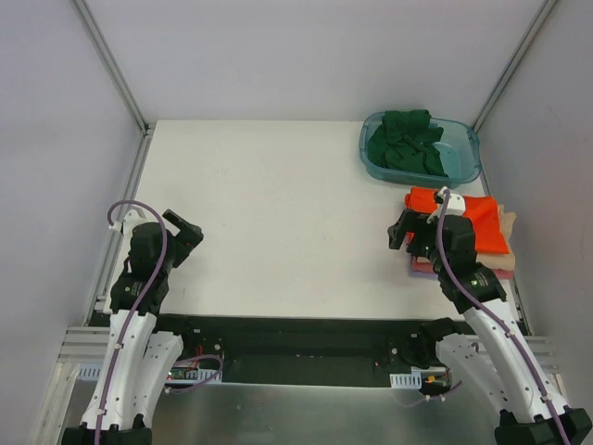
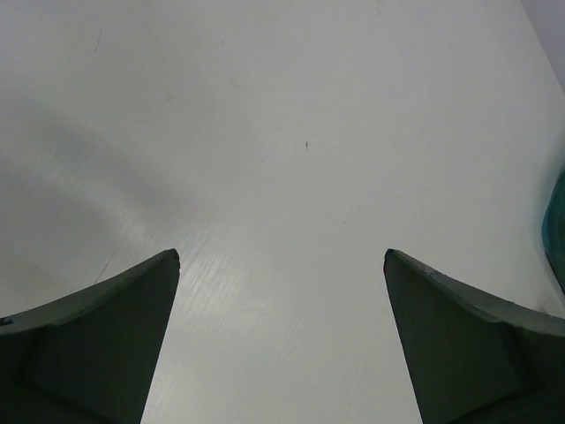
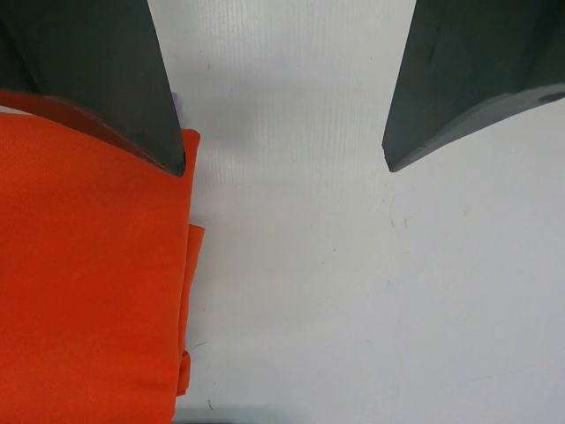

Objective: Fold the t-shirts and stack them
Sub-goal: Grab crumpled tshirt from bin with the right arm

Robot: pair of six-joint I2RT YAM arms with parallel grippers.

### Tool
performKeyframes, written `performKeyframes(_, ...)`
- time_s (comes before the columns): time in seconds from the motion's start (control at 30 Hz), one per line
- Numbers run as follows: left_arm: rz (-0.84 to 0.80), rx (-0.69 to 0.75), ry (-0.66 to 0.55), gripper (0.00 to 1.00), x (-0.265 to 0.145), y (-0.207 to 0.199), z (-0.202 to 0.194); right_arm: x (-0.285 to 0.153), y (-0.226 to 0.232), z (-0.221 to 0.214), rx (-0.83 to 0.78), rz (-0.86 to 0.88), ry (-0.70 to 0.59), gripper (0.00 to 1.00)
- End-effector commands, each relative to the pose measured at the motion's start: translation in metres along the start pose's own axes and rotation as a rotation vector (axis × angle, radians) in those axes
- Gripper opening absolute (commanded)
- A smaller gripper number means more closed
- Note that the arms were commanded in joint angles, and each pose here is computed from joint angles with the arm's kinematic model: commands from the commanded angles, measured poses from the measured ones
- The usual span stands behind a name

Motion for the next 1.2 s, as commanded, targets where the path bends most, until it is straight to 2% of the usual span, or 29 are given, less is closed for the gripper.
performKeyframes(0.0,0.038,-0.006,-0.007,0.99,0.003,0.002,0.001,0.0,0.005,0.017,0.002,0.053,-0.1,0.96)
performKeyframes(0.17,0.038,0.0,0.015,0.99,0.005,-0.003,0.002,0.017,0.003,0.034,0.016,-0.033,-0.084,0.96)
performKeyframes(0.3,0.055,0.004,0.025,0.99,0.01,-0.004,0.002,0.034,0.004,0.062,-0.032,-0.077,-0.045,0.96)
performKeyframes(0.47,0.041,0.01,0.04,0.99,0.012,-0.01,0.003,0.071,0.002,0.096,-0.023,-0.15,0.002,0.96)
performKeyframes(0.57,0.027,0.006,0.051,0.99,0.014,-0.014,0.004,0.103,0.001,0.109,-0.008,-0.16,0.073,0.96)
performKeyframes(0.73,0.049,0.02,0.038,0.99,0.02,-0.013,0.004,0.171,-0.02,0.12,0.019,-0.302,0.203,0.96)
performKeyframes(0.87,0.071,0.015,0.022,0.99,0.025,-0.012,0.005,0.227,-0.028,0.144,0.043,-0.274,0.262,0.96)
performKeyframes(0.97,0.076,0.01,0.019,0.99,0.029,-0.01,0.004,0.266,-0.033,0.155,0.014,-0.327,0.31,0.96)
performKeyframes(1.17,0.081,0.026,0.023,0.99,0.031,-0.012,0.005,0.322,-0.04,0.14,0.037,-0.376,0.36,0.96)
Point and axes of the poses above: each gripper's point midway between its finger pads, its own x axis out along the fingers, its own y axis along the line the jaws close on, z = x × y, the point moved 10 cm from there along -x, back along the fingers, and after that the axes turned 13 degrees about -x, right-handed, at the moved point
